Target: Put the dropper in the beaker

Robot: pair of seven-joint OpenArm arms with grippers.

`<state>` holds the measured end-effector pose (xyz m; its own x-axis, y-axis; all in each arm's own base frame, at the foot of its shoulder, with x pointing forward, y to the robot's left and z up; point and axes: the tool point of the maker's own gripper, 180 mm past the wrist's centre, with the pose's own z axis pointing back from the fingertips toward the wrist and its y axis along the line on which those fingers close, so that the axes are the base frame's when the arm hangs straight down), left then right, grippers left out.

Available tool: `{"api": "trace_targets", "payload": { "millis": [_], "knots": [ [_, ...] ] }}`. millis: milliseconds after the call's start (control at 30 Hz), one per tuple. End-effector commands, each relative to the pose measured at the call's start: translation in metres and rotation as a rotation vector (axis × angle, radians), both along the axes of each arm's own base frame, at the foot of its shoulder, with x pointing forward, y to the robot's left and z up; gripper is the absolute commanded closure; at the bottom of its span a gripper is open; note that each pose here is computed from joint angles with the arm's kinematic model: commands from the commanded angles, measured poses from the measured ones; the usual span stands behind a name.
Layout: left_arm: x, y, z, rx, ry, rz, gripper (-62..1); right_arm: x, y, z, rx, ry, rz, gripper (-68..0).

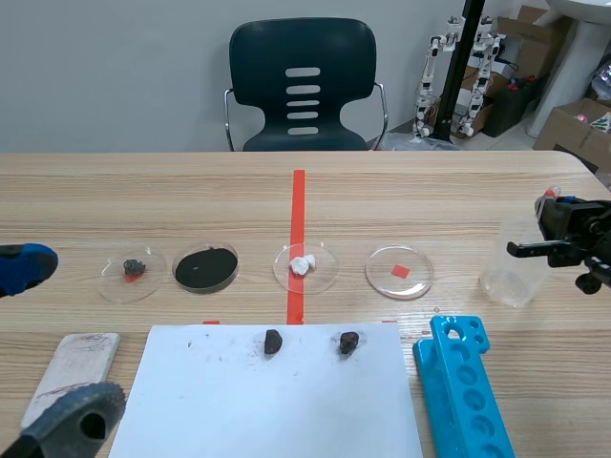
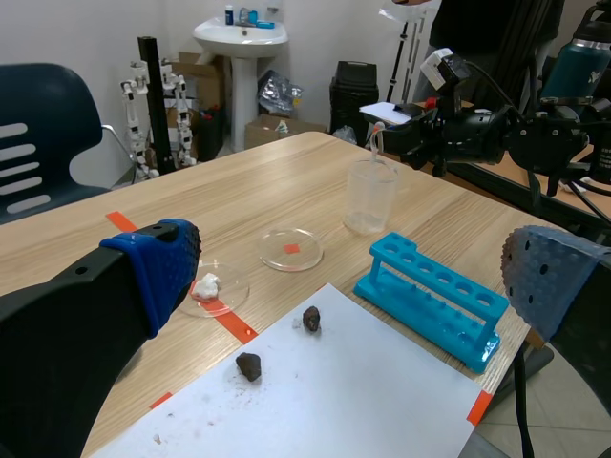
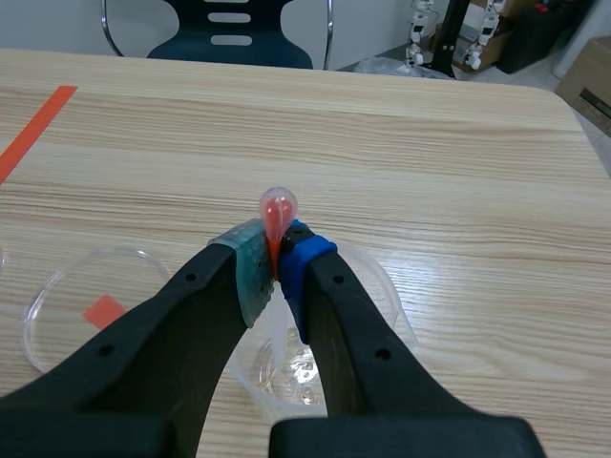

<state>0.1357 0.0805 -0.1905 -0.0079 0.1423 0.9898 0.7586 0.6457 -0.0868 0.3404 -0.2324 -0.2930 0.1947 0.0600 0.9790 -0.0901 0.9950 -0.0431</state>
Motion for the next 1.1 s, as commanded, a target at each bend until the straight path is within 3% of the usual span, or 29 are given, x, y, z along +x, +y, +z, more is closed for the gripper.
{"api": "trace_targets", "payload": {
  "millis": [0, 100, 300, 367, 500, 1067],
  "knots": [
    [0.0004, -0.0009, 0.0064, -0.029, -0.015, 0.006, -62.3, 0.0084, -0.0015, 0.0212, -0.003, -0.07, 0.003, -6.3],
    [0.0004, -0.0009, 0.0064, -0.029, -0.015, 0.006, -62.3, 0.0084, -0.0015, 0.0214, -0.003, -0.071, 0.003, -18.0],
    [0.0004, -0.0009, 0.0064, -0.029, -0.015, 0.006, -62.3, 0.0083, -0.0015, 0.0213, -0.003, -0.071, 0.003, -53.9],
    [0.0004, -0.0009, 0.0064, -0.029, -0.015, 0.006, -62.3, 0.0083, -0.0015, 0.0213, -0.003, -0.071, 0.003, -60.8],
    [0.0004, -0.0009, 0.0064, -0.029, -0.015, 0.006, -62.3, 0.0082, -0.0016, 0.0211, -0.003, -0.071, 0.003, -64.1],
    [0.0004, -0.0009, 0.0064, -0.029, -0.015, 0.006, -62.3, 0.0082, -0.0016, 0.0211, -0.003, -0.07, 0.003, -64.1]
  ]
}}
